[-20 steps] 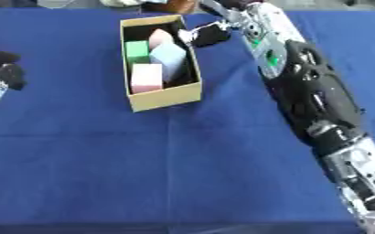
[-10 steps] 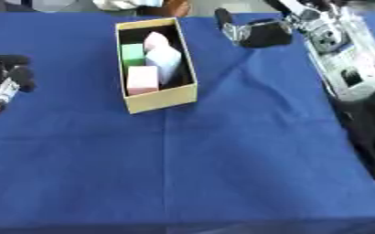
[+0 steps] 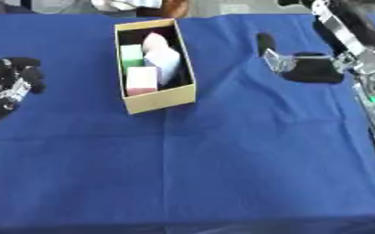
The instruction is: Pick up objects on the table and place them in the box.
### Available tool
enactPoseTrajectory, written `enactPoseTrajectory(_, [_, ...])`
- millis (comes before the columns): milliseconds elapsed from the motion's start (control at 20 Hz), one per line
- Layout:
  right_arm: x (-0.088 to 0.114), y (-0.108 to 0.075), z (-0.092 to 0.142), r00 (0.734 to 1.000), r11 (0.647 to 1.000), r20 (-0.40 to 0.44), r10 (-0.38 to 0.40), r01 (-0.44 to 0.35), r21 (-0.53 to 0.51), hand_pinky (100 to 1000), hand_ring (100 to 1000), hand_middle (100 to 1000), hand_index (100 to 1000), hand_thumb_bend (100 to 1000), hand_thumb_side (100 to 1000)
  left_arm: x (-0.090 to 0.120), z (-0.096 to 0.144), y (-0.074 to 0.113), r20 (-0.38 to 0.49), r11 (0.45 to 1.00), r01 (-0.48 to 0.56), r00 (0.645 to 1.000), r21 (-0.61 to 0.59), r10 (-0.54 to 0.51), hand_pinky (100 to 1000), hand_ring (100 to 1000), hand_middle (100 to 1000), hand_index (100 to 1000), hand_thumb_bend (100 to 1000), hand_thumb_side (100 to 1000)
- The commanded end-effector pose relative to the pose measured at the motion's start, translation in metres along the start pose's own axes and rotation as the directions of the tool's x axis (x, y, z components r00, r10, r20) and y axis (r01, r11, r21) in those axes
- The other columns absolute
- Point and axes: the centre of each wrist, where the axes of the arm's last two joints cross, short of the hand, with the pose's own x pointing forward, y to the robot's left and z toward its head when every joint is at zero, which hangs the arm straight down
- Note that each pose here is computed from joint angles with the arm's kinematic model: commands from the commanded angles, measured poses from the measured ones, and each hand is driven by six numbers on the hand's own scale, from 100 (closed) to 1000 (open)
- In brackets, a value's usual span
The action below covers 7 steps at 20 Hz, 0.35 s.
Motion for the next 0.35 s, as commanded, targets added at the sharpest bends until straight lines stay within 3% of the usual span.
enactPoseTrajectory(50, [0.004, 0.003, 0.004, 0.998, 0.995, 0.004, -0.065, 0.066, -0.08, 826, 864, 792, 939, 100, 385, 0.007, 0.001, 0.004, 0.049, 0.999, -0.011, 0.999, 0.036, 0.009, 647, 604, 585, 761, 209, 542])
enactPoseTrajectory(350, [0.001, 0.039, 0.021, 0.955, 0.945, -0.043, -0.293, 0.282, -0.165, 822, 847, 764, 914, 100, 555, 0.002, 0.007, -0.003, 0.063, 0.995, -0.073, 0.996, 0.067, 0.069, 641, 601, 582, 757, 209, 550])
